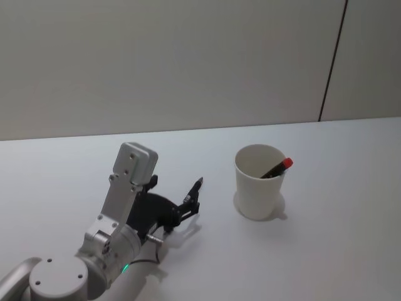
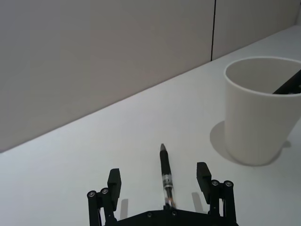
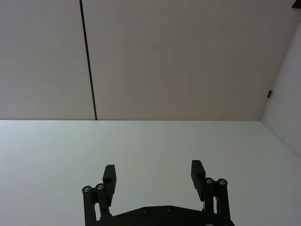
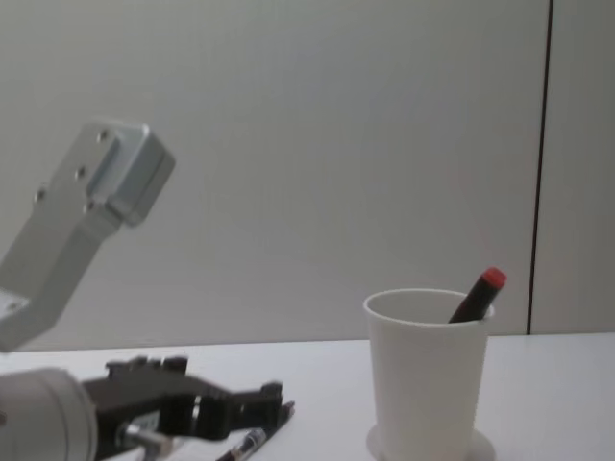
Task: Place the pen into the pen holder.
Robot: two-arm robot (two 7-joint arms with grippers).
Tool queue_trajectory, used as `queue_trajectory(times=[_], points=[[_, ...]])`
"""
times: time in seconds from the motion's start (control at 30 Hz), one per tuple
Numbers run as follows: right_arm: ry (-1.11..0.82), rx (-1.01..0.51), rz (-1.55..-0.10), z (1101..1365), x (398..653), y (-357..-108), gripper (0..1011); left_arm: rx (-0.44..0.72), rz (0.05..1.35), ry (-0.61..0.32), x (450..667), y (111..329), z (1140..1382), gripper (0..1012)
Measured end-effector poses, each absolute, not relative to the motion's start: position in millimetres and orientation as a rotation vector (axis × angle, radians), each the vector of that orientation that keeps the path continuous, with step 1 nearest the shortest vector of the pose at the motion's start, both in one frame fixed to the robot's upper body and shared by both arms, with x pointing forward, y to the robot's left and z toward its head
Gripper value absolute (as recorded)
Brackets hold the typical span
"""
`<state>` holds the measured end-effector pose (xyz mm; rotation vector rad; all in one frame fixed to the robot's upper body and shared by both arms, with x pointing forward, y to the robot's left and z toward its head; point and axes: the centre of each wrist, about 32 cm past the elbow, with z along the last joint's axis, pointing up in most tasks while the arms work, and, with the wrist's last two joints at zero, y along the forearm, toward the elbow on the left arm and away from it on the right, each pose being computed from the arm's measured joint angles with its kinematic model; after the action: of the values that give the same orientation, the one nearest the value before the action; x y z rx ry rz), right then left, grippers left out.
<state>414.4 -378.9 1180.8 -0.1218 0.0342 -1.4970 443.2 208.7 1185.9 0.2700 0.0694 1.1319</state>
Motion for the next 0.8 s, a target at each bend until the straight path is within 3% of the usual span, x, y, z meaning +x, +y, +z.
queue_trajectory(times=[0.33, 0.8], points=[[0.043, -0.126, -1.517, 1179, 412, -384, 1002, 0.295, 1.146, 0.145, 433, 210, 1177, 1001], [0.047, -0.128, -1.527, 1179, 410, -387, 1002, 0.316, 1.144, 0.178, 431, 210, 1172, 1001]])
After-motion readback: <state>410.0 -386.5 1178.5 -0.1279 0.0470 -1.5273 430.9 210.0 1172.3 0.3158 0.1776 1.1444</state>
